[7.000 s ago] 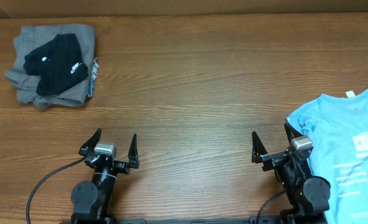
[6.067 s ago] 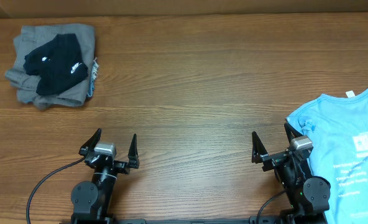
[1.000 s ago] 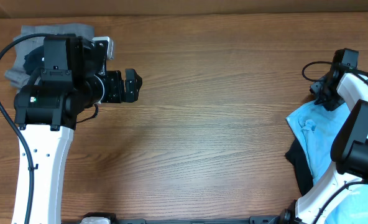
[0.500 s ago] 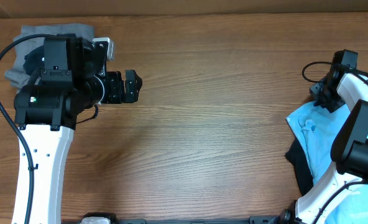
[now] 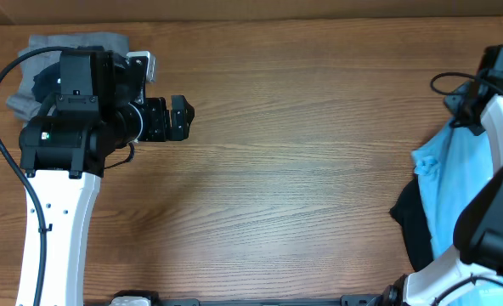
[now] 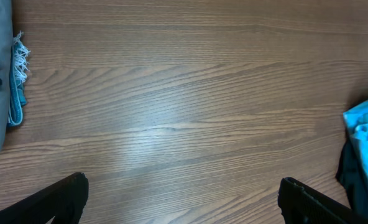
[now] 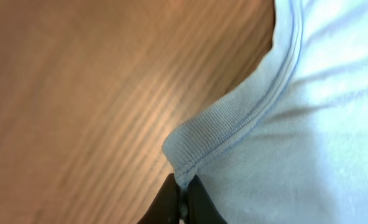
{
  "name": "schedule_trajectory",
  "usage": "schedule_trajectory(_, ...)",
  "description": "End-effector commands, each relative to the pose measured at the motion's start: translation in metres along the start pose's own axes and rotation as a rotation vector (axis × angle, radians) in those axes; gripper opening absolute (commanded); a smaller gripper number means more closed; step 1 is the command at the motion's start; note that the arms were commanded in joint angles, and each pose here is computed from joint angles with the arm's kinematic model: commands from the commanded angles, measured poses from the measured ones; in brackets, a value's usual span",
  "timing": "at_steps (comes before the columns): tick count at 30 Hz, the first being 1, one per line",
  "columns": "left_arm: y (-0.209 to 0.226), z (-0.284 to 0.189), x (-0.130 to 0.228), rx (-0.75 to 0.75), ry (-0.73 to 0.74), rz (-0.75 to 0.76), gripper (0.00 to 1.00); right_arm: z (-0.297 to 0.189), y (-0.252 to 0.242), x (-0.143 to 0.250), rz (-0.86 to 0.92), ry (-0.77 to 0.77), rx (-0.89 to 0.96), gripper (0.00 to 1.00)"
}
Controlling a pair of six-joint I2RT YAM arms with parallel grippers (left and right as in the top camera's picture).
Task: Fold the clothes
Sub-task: 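Reach the right gripper to the light-blue T-shirt edge and grasp it, then drag the held T-shirt with the right gripper toward table center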
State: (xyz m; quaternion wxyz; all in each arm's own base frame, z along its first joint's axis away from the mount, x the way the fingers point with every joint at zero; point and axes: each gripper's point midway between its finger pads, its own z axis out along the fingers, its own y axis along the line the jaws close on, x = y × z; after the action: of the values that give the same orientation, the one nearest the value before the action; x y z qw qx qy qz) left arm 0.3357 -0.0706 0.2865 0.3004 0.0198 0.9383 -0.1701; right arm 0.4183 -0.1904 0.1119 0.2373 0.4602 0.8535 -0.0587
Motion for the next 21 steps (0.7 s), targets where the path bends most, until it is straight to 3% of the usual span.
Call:
schedule_trajectory(1, -0.002, -0.006, -0.008, 0.002, -0.025, 0.01, 1.0, -0.026, 0.006, -0.023, 0.0, -0.076, -0.04, 0.04)
schedule_trajectory(11, -0.002, -0.006, -0.007, 0.003, -0.024, 0.011, 1.0, -0.049, 0.053, -0.013, -0.176, -0.006, -0.3, 0.04)
schedule_trajectory(16, -0.002, -0.007, -0.005, 0.001, -0.016, 0.008, 1.0, -0.113, 0.098, -0.014, -0.274, -0.027, -0.525, 0.04)
schedule_trajectory(21, -0.004, -0.014, -0.006, 0.001, -0.033, 0.006, 1.0, -0.185, 0.152, 0.023, -0.429, -0.048, -0.692, 0.04)
